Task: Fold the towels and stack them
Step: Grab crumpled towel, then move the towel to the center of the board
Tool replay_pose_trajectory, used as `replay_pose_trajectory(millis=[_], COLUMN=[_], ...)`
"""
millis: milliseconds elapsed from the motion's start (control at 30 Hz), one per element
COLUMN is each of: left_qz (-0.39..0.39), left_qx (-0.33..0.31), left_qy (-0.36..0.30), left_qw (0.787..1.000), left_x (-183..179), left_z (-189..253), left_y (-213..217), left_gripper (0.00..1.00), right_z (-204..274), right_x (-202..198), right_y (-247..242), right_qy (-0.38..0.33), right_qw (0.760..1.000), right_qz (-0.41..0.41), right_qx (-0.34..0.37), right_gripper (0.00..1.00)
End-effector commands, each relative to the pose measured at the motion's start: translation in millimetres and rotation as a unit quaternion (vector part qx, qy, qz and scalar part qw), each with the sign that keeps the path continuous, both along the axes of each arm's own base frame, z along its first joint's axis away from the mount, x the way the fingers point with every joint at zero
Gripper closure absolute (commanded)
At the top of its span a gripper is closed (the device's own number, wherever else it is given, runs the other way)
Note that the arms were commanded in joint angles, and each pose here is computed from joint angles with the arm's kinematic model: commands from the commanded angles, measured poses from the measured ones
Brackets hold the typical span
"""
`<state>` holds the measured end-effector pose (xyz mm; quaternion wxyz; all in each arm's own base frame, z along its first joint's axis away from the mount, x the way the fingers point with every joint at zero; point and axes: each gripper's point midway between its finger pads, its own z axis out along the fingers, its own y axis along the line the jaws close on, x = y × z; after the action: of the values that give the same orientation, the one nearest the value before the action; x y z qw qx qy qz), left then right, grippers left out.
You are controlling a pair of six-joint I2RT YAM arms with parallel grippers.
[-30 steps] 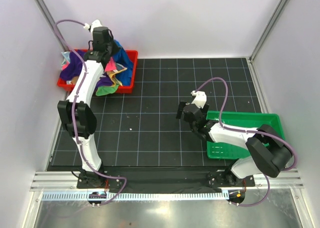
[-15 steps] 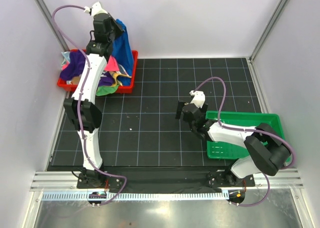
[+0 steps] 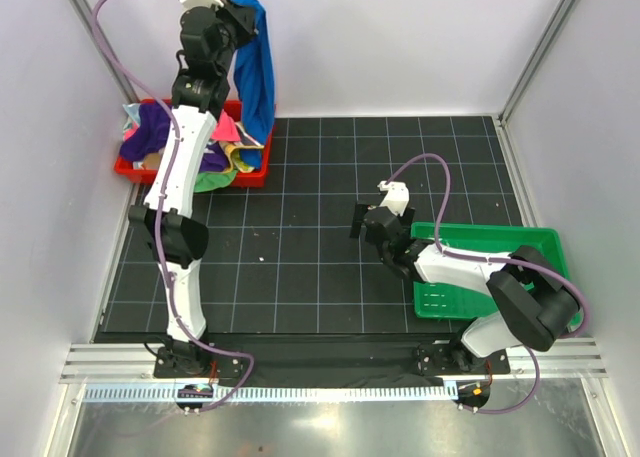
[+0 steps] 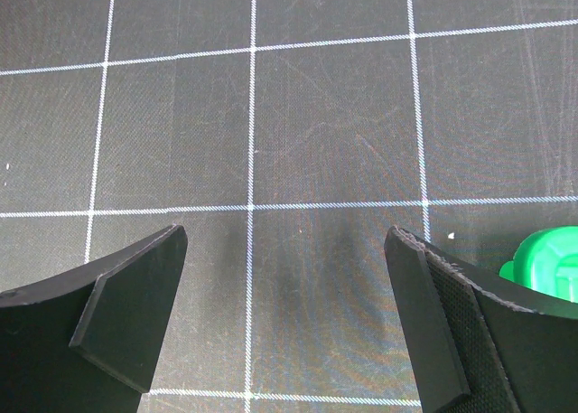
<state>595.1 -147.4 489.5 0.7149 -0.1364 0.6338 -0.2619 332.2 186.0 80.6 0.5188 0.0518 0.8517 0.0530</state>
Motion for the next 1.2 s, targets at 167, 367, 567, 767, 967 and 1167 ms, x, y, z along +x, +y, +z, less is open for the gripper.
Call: replay_pose_trajectory(millis=[167,367,567,767,967,1167], left_qz=[-0.046,-0.069,-0.093,-0.105,-0.099,-0.077], left_qx=[-0.028,-0.033,-0.033,-0.032,-0.07,-0.046], left_qy=[-0.131,-0.168,-0.174,-0.113,0.007,0.137], left_qw=[0.99,0.983,0.98,0.988,0.993,0.987], left_x=[-78.6,-118.2,-148.5,-166.5,-213.7,-301.0], left_z=[111.1,149.0,158.5,115.4,0.4,-155.3], left_y=[-18.5,-31.6,-49.2,-70.8,-77.1,-67.6], left_gripper=[1.0,1.0,1.0,1.0,1.0,1.0], right_z=[24.1,25.1,26.6,33.0,45.2,43.2], right_x=[12.2,11.3,10.6,9.1,-0.5,-22.1], right_y=[4.5,1.9,-3.1,-13.9,-34.0,-35.7], right_qy=[-0.035,-0.038,-0.042,-0.054,-0.072,-0.01], right_qw=[0.999,0.999,0.999,0.997,0.993,0.996], right_qz=[-0.01,-0.014,-0.025,-0.049,-0.088,-0.083], right_qx=[0.018,0.019,0.017,0.019,0.032,0.043], right_gripper=[0.0,0.0,0.0,0.0,0.0,0.04])
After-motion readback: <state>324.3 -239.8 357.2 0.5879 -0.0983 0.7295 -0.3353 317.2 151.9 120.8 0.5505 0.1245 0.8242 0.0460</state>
